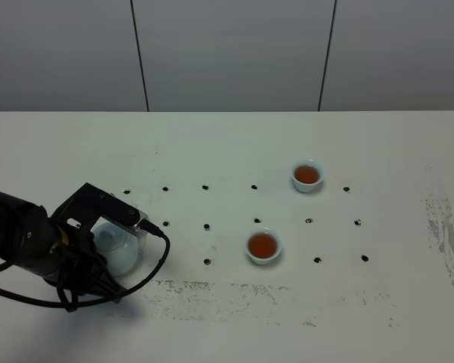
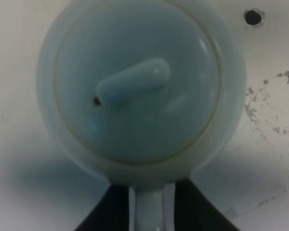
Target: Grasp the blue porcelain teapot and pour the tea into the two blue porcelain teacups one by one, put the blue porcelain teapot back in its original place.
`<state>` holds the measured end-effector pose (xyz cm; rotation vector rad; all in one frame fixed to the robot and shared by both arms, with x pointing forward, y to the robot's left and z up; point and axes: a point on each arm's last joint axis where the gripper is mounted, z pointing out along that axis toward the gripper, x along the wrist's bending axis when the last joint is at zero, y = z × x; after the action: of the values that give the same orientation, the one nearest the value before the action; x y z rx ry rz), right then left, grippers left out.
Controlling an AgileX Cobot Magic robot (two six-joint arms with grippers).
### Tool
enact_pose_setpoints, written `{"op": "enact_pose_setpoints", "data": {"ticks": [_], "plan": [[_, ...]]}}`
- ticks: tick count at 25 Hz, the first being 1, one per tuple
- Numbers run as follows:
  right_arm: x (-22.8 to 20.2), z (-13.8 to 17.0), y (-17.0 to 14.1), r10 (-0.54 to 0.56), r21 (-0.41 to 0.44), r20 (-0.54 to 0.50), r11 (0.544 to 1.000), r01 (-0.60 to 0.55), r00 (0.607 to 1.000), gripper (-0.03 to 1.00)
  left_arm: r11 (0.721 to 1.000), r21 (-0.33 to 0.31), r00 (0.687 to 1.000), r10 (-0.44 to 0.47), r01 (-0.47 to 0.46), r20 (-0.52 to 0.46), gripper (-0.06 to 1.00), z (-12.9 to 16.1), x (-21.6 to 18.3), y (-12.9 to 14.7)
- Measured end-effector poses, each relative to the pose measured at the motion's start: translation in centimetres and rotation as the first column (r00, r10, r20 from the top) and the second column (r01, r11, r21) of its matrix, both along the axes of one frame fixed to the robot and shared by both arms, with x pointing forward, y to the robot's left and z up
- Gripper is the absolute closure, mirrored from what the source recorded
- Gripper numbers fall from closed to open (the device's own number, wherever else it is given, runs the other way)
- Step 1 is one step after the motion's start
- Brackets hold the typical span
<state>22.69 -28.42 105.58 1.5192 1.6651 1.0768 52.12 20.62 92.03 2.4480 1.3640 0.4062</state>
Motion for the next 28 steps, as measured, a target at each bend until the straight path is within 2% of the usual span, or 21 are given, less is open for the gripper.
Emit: {"op": "enact_pose_setpoints", "data": {"ticks": [10,18,24,28], "plan": [[0.0,0.0,0.0,0.000,0.000,0.000,1.000,0.000,1.000,0.64,0.998,-0.024,0.999,0.054,-0.054,-0.005,0.62,2.0,-0.8,0.3],[0.0,0.0,0.0,0.000,0.000,0.000,1.000,0.000,1.000,0.64,0.993,-0.075,0.988,0.098,-0.090,0.117,0.62,6.2,-1.2,1.6],[0.0,0.0,0.0,0.000,0.000,0.000,1.000,0.000,1.000,0.64,0.976,-0.113,0.955,0.205,-0.184,0.215,0.62,9.9,0.8,4.2],[0.0,0.0,0.0,0.000,0.000,0.000,1.000,0.000,1.000,0.64,0.955,-0.126,0.924,0.292,-0.268,0.247,0.62,10.9,1.7,6.9]]}}
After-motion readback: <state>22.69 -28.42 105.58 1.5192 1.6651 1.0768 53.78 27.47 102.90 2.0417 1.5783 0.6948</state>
